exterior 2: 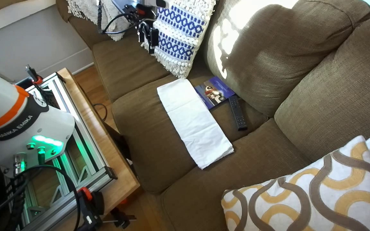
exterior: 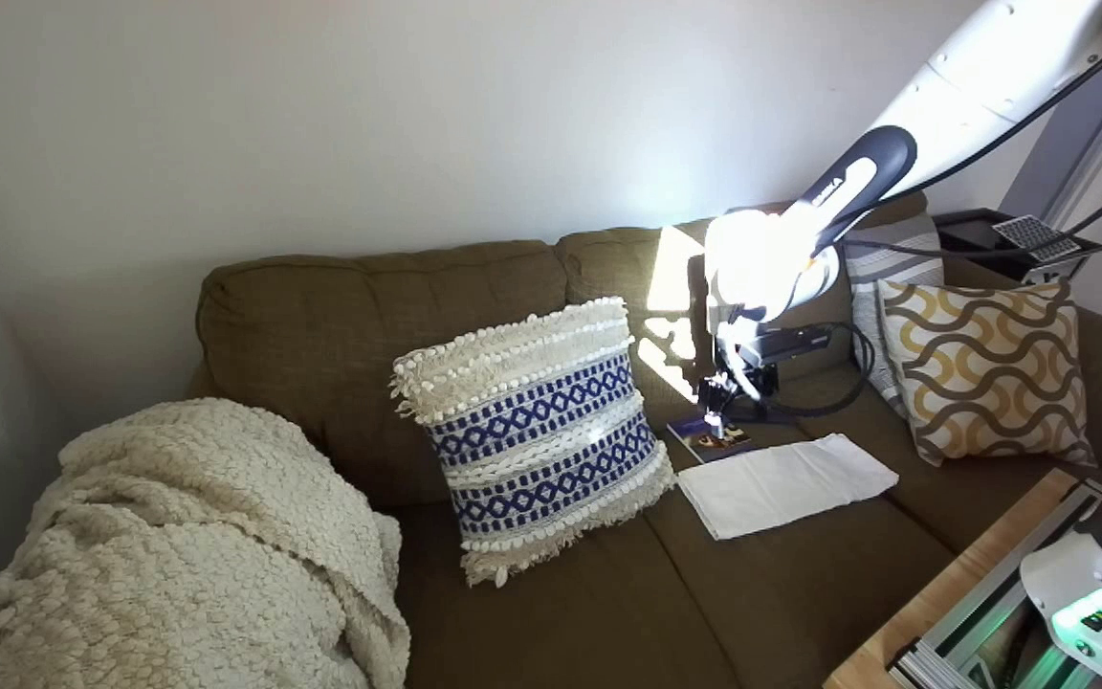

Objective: Fold the white towel from left to right then place it on the backrest of the sofa.

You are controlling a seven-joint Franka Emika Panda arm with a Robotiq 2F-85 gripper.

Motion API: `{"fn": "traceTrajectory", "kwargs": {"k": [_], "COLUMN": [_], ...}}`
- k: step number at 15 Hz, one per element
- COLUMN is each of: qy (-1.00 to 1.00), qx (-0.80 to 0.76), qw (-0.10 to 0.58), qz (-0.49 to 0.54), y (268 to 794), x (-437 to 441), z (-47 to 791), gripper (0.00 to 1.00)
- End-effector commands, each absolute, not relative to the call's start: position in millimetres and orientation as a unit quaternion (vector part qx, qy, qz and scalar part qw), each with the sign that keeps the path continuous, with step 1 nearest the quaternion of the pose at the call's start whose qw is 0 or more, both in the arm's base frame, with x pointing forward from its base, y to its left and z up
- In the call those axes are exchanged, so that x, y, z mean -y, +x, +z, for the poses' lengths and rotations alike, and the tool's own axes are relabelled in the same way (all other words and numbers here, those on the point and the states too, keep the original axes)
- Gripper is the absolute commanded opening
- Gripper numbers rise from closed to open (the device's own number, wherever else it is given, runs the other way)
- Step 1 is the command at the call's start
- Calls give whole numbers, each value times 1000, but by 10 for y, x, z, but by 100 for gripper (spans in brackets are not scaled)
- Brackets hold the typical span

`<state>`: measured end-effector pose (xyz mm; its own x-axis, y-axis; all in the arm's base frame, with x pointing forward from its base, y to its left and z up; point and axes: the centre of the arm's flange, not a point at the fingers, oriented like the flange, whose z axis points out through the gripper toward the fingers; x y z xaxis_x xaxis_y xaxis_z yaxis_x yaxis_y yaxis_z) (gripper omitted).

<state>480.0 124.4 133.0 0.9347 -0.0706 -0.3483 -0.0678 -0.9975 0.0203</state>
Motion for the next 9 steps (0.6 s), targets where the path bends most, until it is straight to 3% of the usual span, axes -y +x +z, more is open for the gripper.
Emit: {"fn": "traceTrajectory", "kwargs": {"k": [1, 9], "qy": [981, 995], "qx": [39, 20], "qw": [55, 69], "qz": [-184, -68], "y": [4759, 4831], "x": [-1449, -1414], "z": [843, 57], "gripper": [100, 100]}}
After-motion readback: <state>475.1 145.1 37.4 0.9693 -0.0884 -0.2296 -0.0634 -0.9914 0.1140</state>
